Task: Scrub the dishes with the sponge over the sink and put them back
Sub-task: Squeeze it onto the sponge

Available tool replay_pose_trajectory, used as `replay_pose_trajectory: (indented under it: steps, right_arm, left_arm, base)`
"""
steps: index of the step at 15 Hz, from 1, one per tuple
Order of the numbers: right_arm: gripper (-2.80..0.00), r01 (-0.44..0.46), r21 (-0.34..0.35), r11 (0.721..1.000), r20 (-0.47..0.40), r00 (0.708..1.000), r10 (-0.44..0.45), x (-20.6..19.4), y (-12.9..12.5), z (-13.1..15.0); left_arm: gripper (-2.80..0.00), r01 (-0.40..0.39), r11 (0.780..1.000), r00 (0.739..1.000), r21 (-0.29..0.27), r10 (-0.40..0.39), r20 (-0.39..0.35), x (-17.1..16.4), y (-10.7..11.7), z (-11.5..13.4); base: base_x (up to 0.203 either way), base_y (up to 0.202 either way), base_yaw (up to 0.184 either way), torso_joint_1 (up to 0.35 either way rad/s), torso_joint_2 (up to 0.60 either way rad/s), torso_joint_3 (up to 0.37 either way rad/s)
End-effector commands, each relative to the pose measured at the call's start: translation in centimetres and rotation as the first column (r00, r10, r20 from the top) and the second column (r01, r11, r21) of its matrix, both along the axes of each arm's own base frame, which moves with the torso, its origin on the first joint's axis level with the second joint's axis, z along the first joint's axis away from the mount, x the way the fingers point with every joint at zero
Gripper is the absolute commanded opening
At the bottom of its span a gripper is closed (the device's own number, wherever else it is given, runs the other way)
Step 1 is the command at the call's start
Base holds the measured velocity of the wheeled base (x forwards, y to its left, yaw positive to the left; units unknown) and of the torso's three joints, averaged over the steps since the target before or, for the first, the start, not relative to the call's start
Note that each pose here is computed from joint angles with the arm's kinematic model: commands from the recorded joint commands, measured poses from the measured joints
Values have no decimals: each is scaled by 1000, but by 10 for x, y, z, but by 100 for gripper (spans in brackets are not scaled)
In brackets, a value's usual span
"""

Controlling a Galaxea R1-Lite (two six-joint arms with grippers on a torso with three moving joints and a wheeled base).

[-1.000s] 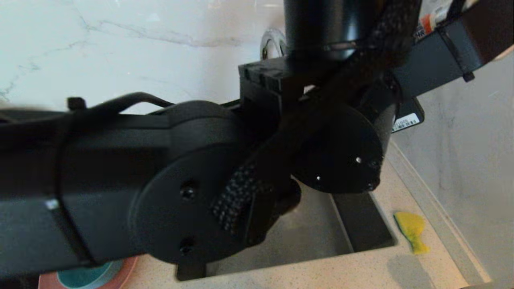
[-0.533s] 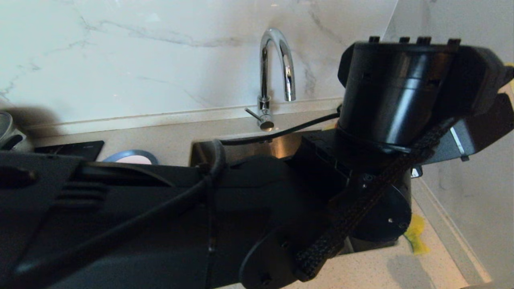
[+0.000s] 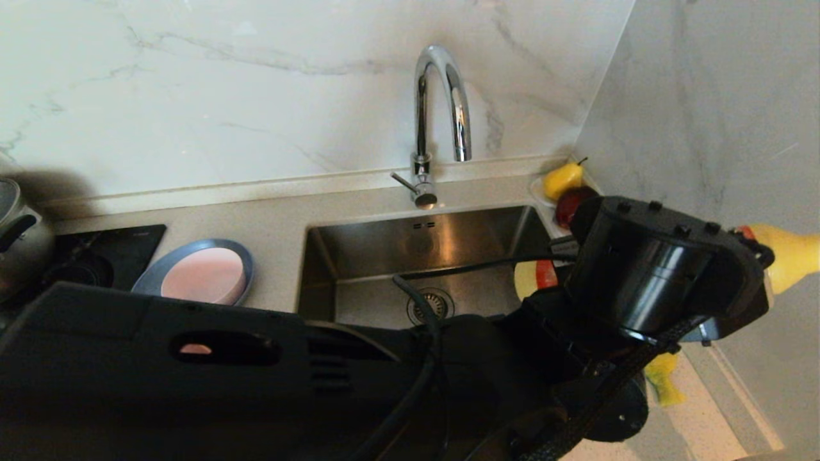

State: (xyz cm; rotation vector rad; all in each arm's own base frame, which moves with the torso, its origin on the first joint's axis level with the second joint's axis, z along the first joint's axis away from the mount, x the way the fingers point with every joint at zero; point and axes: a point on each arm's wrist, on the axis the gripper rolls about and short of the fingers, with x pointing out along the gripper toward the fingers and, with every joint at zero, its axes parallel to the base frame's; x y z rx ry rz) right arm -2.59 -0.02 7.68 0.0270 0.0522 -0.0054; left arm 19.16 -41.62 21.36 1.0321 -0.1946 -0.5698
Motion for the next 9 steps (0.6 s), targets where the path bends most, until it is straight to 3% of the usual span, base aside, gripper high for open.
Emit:
replay_pose_trajectory:
  steps: [1,9]
  right_arm:
    - [-280,0,0,1000,0,1000,0,0,0,0]
    - [-280,0,0,1000,0,1000,0,0,0,0]
  left_arm:
    - [-280,-15,998,1000,66,16,-21,2,-2,-25]
    - [-280,-92,973,996,213,94,0,8,-11,-67]
  base:
    - [0,0,0,0,0,0]
    - [0,0,0,0,0,0]
